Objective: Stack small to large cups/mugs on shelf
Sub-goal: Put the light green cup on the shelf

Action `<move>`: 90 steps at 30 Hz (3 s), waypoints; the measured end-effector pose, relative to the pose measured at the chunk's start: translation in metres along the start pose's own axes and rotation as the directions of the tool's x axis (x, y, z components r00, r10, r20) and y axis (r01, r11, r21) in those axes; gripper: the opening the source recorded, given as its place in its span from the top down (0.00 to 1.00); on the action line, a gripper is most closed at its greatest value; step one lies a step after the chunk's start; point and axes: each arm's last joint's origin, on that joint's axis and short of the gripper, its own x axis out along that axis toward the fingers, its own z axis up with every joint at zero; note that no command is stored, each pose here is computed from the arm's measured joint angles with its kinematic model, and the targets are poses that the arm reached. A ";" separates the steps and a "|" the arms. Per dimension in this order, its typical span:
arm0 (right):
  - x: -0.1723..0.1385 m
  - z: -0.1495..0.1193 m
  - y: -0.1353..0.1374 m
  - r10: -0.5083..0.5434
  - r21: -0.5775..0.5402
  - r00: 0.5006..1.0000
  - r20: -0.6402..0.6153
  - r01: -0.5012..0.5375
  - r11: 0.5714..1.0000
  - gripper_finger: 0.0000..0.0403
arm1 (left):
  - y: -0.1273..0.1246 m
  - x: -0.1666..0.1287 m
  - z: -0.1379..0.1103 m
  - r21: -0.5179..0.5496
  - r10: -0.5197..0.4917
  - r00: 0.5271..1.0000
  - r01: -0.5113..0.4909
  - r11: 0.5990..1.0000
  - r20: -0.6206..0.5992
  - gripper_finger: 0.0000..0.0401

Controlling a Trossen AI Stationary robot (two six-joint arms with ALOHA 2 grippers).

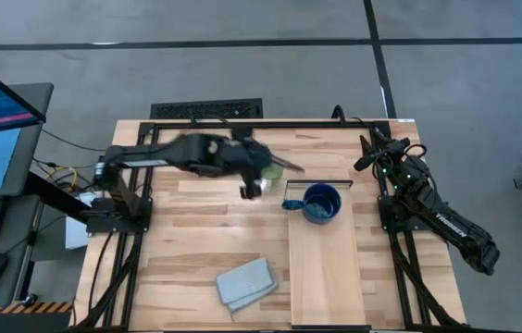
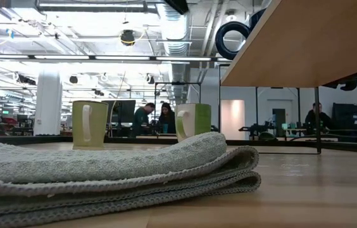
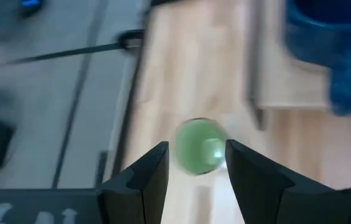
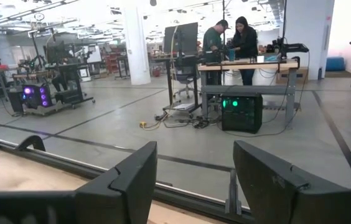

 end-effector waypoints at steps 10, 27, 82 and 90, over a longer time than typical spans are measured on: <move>0.000 0.000 0.000 0.000 -0.001 1.000 0.000 0.000 1.000 0.42 | 0.026 -0.062 -0.013 -0.202 0.197 0.973 -0.170 0.964 0.118 0.62; 0.000 0.000 0.000 0.000 -0.019 1.000 0.000 0.000 1.000 0.42 | -0.026 -0.024 -0.137 -0.460 0.264 0.915 -0.101 0.882 0.306 0.62; 0.000 0.000 0.000 0.000 -0.018 1.000 0.000 0.000 1.000 0.42 | -0.132 0.134 -0.175 -0.553 0.289 0.889 -0.050 0.832 0.354 0.59; 0.000 0.000 0.000 0.000 -0.018 1.000 0.000 0.000 1.000 0.42 | -0.132 0.134 -0.175 -0.546 0.285 0.890 -0.049 0.836 0.357 0.41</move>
